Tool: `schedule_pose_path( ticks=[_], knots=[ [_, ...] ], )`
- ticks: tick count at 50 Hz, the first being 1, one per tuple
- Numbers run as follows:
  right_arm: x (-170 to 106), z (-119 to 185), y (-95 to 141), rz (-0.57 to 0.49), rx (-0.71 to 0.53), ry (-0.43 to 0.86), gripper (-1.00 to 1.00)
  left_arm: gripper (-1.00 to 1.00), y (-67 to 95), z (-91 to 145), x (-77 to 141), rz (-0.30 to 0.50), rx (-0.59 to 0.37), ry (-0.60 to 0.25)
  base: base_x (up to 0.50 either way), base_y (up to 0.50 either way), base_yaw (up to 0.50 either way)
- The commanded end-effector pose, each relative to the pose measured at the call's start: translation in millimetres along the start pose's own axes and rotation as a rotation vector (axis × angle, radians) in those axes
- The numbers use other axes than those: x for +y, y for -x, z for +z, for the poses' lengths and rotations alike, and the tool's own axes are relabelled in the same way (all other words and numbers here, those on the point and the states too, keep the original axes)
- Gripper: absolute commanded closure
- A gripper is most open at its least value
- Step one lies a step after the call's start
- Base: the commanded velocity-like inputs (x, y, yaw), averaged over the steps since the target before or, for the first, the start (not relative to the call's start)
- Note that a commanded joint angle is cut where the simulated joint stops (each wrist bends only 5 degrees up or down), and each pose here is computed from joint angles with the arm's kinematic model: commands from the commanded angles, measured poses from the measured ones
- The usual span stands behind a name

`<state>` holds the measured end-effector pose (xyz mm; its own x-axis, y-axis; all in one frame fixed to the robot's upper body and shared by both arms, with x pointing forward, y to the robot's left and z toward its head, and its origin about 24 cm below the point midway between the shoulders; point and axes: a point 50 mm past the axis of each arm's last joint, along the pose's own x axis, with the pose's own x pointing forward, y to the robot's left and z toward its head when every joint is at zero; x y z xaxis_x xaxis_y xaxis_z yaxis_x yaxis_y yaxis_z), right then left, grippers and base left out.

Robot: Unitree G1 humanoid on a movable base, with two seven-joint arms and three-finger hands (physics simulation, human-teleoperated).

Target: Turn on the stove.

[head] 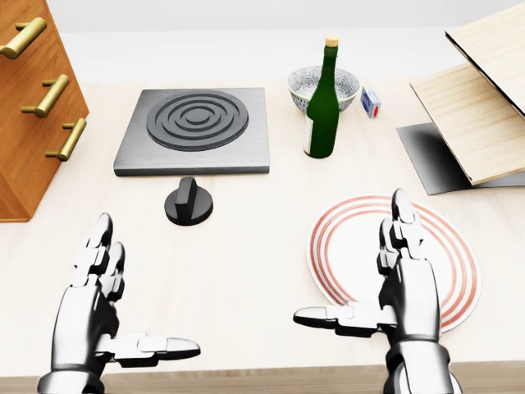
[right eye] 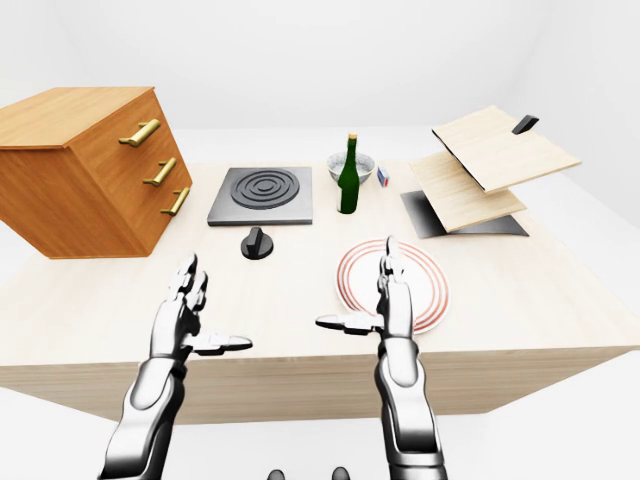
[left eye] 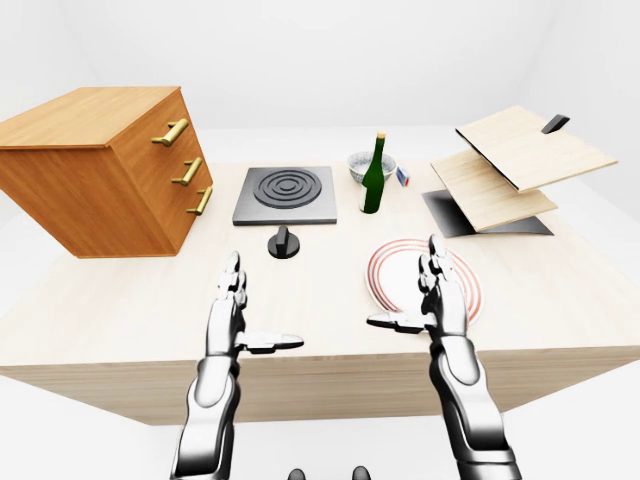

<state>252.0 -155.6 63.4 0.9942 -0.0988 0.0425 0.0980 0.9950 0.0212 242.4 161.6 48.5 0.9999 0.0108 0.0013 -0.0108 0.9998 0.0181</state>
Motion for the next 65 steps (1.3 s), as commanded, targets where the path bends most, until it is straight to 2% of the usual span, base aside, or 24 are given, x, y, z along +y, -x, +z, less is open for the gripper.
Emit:
schedule_pose_path(
  ticks=[1, 2, 5, 20, 25, 28, 44, 51, 65],
  knots=[
    [-1.7, 44.5, 39.0, -0.073, -0.180, -0.051, -1.00, -1.00, 49.4, 35.8, 6.6, 0.015, -0.187, -0.011, 0.00, 0.00, 0.00],
    [-0.8, 46.2, 41.6, -0.069, -0.185, -0.059, -1.00, -1.00, 55.8, 37.9, 6.5, 0.004, -0.189, 0.005, 0.00, 0.00, 0.00],
    [-2.3, 46.5, 41.6, -0.072, -0.186, -0.060, -1.00, -1.00, 59.3, 37.8, 5.3, -0.006, -0.201, 0.000, 0.00, 0.00, 0.00],
    [-1.1, 28.4, 34.7, -0.070, -0.115, 0.002, -1.00, -1.00, 48.1, 36.0, 5.5, 0.014, -0.191, -0.023, 0.00, 0.00, 0.00],
    [-2.6, 28.5, 38.6, -0.035, -0.112, -0.002, -1.00, -1.00, 45.3, 35.9, 6.2, 0.023, -0.187, -0.023, 0.00, 0.00, 0.00],
    [-1.3, 27.4, 41.6, 0.028, -0.103, -0.023, -1.00, -1.00, 44.7, 35.8, 5.9, 0.025, -0.189, -0.026, 0.26, 0.02, 0.00],
    [4.1, 21.7, 40.9, -0.029, -0.084, 0.029, -1.00, -1.00, 44.4, 35.1, 6.2, 0.024, -0.181, -0.027, 0.47, 0.07, 0.00],
    [5.8, 18.3, 42.7, -0.032, -0.072, 0.060, -1.00, -1.00, 43.8, 33.6, 6.0, 0.024, -0.182, -0.031, 0.17, 0.00, 0.00],
    [4.6, 15.1, 43.6, 0.002, -0.054, 0.041, -1.00, -1.00, 43.3, 32.9, 5.2, 0.024, -0.179, -0.034, 0.00, 0.00, 0.00]
  ],
)
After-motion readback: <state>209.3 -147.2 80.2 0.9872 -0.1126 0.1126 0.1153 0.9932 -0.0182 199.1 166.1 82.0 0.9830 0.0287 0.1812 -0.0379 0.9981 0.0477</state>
